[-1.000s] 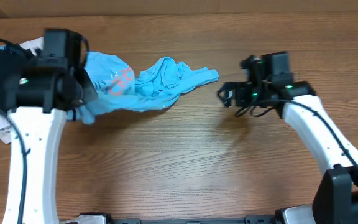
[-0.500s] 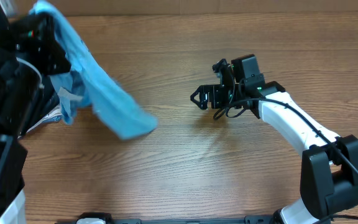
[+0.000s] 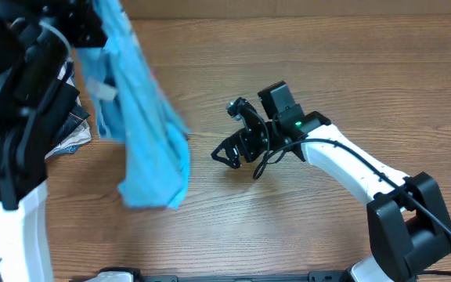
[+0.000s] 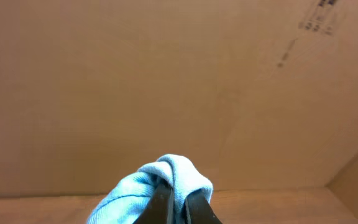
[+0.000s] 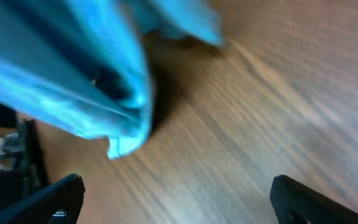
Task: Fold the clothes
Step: 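Reach the right gripper to the hanging shirt and grasp its hem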
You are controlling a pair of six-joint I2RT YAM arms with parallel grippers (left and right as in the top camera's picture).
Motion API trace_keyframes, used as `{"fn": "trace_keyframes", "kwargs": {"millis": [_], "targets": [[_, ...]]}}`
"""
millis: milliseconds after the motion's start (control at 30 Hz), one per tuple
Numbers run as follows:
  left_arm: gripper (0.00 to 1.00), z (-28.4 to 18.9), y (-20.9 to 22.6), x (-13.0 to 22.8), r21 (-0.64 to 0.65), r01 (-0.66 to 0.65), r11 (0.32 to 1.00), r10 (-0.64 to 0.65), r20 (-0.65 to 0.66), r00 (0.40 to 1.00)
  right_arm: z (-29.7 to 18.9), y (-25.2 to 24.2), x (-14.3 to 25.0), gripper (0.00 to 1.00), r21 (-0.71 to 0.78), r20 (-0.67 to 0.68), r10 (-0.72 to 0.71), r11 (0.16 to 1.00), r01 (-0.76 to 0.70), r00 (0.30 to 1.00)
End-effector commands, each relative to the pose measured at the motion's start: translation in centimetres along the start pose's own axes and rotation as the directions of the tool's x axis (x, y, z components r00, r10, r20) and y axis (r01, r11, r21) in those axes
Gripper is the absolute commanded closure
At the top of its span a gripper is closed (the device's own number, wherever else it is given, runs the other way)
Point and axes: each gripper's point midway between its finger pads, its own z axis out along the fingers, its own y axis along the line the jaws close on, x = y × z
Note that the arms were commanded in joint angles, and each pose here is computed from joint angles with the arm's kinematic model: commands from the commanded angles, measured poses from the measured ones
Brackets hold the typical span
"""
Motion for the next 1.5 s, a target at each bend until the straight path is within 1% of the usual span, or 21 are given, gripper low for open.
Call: {"fn": "trace_keyframes", "kwargs": {"millis": [0,100,300,467,567,633,800,967,1033,1167,1267,1467], "targets": [[0.96,-0.5,-2.1,-1.6,0.108,-0.026,0.994,0.02,0.056,0.998,0.5,-0.5,-1.2,0.0,0.071,0.018,-0.082,0.994,0.081,0.996],[0.96,-0.7,-2.5,-2.7,0.121,-0.034,0.992,0.022,0.098,0.995,0.9,0.1,-1.7,0.0,0.065,0.035,-0.113,0.992,0.111,0.993],[0.96,-0.6,-3.8,-2.3,0.161,-0.019,0.987,0.006,0.083,0.997,1.2,1.1,-4.3,0.01,0.075,0.128,-0.202,0.978,0.194,0.971],[0.96,-0.8,-4.5,-2.6,0.19,-0.024,0.982,0.006,0.096,0.995,0.6,0.5,-7.3,0.1,0.166,0.226,-0.275,0.956,0.241,0.934],[0.96,-1.2,-4.7,-2.8,0.195,-0.027,0.98,0.007,0.103,0.995,0.1,0.3,-8.9,0.1,0.201,0.283,-0.281,0.952,0.229,0.917],[0.96,-1.5,-4.8,-2.9,0.196,-0.029,0.98,0.008,0.108,0.994,-0.2,0.3,-9.8,0.12,0.216,0.32,-0.277,0.952,0.215,0.906],[0.96,-2.3,-5.0,-3.4,0.2,-0.035,0.979,0.01,0.124,0.992,-0.6,0.7,-10.8,0.21,0.194,0.37,-0.232,0.966,0.17,0.9],[0.96,-2.6,-5.1,-3.6,0.199,-0.037,0.979,0.011,0.131,0.991,0.7,2.9,-9.4,0.22,0.097,0.325,-0.219,0.975,0.198,0.92],[0.96,-2.6,-5.1,-3.6,0.197,-0.037,0.98,0.011,0.131,0.991,1.3,3.4,-8.4,0.22,0.088,0.289,-0.214,0.977,0.196,0.933],[0.96,-2.6,-5.1,-3.5,0.198,-0.036,0.98,0.011,0.131,0.991,2.1,2.4,-6.7,0.2,0.144,0.219,-0.185,0.977,0.155,0.958],[0.96,-2.6,-5.1,-3.6,0.197,-0.037,0.98,0.011,0.131,0.991,2.1,1.5,-6.2,0.17,0.188,0.194,-0.173,0.973,0.137,0.966],[0.96,-2.6,-5.1,-3.6,0.197,-0.037,0.98,0.011,0.132,0.991,2.3,1.2,-5.3,0.17,0.195,0.157,-0.191,0.968,0.159,0.969]]}}
